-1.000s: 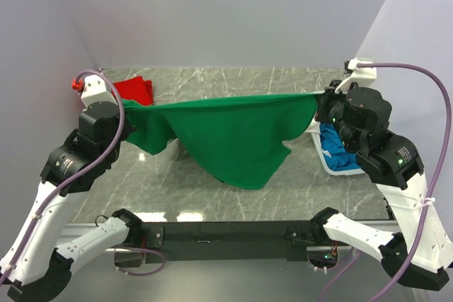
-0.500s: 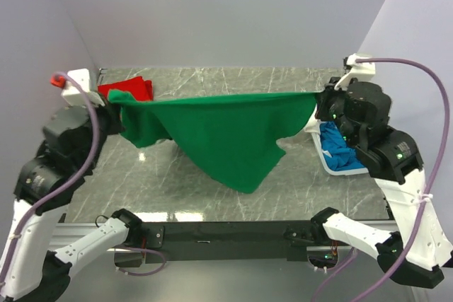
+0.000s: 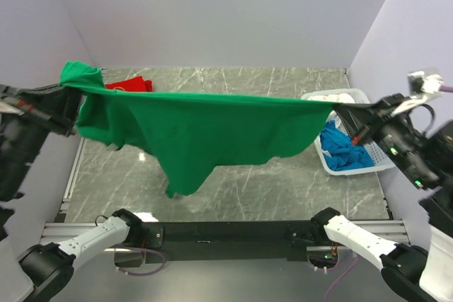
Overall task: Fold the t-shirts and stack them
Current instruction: Flatten the tshirt out
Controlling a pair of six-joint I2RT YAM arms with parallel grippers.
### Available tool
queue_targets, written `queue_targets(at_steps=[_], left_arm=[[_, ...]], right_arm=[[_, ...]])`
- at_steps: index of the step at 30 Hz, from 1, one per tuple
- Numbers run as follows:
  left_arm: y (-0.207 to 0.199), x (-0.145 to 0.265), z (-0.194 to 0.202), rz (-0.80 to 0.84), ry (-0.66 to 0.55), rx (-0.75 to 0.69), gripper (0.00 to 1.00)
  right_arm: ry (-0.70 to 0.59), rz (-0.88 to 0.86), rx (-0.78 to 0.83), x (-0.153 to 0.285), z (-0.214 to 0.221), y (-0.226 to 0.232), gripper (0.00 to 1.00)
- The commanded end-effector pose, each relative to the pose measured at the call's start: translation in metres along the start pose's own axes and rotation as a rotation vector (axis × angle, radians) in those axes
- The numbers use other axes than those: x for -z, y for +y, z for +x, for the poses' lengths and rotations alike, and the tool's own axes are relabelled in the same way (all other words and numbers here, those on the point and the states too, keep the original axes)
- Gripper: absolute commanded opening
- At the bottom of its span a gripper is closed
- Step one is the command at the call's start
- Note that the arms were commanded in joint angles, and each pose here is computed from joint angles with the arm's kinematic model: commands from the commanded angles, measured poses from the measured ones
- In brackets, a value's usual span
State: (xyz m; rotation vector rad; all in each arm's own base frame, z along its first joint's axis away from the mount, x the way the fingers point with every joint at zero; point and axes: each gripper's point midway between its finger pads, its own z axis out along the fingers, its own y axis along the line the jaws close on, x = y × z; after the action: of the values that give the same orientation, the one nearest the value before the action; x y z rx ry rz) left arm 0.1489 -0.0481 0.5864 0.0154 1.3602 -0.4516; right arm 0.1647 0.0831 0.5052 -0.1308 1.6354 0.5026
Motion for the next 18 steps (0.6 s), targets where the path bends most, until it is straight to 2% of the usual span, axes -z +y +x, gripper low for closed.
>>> queue_targets(at_steps=[1,4,7,10,11,12,13,15,16,18], left_arm=[[-0.023,0.019,-0.023,0.133,-0.038,-0.005,0.01],[-0.038,0.031,-0.033,0.223,-0.058,0.015,0.01],[-0.057,0.025,-0.020,0.326,-0.018,0.015,0.01],[-0.061,-0.003,0.022,0.338,0.102,0.000,0.01],[-0.057,-0.017,0.048,0.319,0.170,-0.002,0.01],[-0.056,-0.025,0.058,0.308,0.185,-0.007,0.01],[-0.050,-0.038,0.088,0.282,0.251,-0.007,0.01],[-0.044,-0.053,0.107,0.240,0.260,0.013,0.01],[-0.032,-0.064,0.141,0.181,0.328,0.009,0.01],[-0.017,-0.083,0.177,0.090,0.405,0.007,0.01]], right_arm=[[-0.027,-0.089,0.006,0.031,-0.012,0.014,0.00],[-0.060,-0.113,0.003,0.046,-0.021,0.018,0.00],[-0.064,-0.102,-0.002,0.044,-0.019,0.016,0.00],[-0.030,-0.055,-0.003,0.024,-0.005,0.008,0.00],[-0.028,-0.014,-0.003,0.018,-0.002,0.000,0.00],[0.004,0.021,0.002,0.007,0.011,-0.007,0.00],[-0.004,0.046,0.004,0.000,0.011,-0.011,0.00],[0.033,0.120,0.008,-0.018,0.028,-0.026,0.00],[0.033,0.134,0.005,-0.026,0.031,-0.028,0.00],[0.083,0.177,0.009,-0.050,0.051,-0.036,0.00]])
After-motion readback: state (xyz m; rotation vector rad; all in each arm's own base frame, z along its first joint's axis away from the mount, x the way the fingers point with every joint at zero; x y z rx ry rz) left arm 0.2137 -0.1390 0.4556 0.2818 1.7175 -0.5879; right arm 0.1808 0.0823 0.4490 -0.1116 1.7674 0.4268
